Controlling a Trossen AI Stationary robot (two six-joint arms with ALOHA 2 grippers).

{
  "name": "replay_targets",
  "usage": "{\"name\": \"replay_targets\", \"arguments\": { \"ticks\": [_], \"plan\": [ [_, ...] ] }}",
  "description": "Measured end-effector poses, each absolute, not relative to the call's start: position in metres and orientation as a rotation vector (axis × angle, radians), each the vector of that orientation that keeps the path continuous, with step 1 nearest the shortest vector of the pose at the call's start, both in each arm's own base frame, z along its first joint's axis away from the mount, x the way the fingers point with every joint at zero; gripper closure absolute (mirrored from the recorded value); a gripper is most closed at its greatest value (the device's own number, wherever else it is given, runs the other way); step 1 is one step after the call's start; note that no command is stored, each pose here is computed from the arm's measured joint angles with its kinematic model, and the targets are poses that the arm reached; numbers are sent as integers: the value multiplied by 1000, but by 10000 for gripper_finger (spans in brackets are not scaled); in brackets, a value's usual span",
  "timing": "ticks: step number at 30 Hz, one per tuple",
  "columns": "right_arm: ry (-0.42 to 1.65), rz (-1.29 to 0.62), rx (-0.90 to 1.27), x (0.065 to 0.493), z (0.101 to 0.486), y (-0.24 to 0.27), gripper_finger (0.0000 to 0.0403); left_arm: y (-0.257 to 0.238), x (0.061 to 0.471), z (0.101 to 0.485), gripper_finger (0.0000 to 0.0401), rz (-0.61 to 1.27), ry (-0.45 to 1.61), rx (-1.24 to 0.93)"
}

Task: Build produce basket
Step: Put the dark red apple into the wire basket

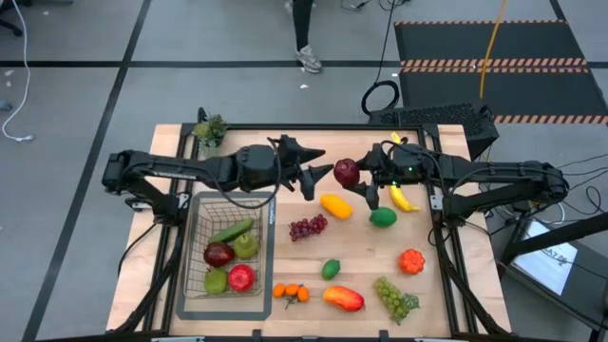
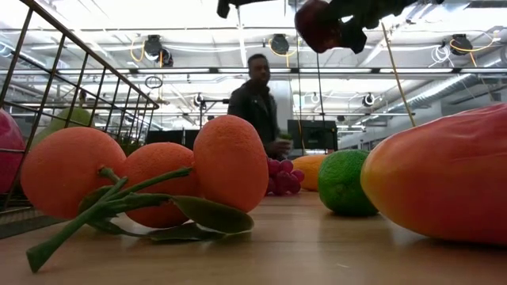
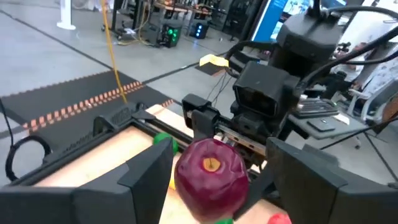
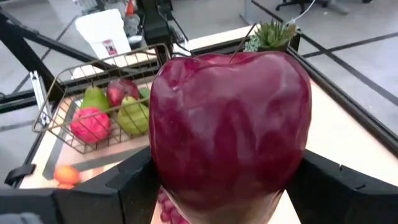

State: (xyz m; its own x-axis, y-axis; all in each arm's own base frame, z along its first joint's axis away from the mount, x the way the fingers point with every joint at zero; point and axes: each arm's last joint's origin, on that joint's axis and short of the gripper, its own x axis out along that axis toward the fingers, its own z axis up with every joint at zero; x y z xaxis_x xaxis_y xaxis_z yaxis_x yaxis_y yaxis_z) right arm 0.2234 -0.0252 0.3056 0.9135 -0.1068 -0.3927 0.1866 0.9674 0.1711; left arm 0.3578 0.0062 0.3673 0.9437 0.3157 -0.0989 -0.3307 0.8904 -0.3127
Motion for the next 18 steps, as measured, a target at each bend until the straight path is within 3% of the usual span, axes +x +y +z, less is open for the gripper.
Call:
{"name": "replay_targets", "arguments": {
  "ticks": [18],
  "plan": [
    [417, -145, 188, 228, 301, -26, 119, 24, 386, 348, 181, 257, -26, -429]
  ]
}}
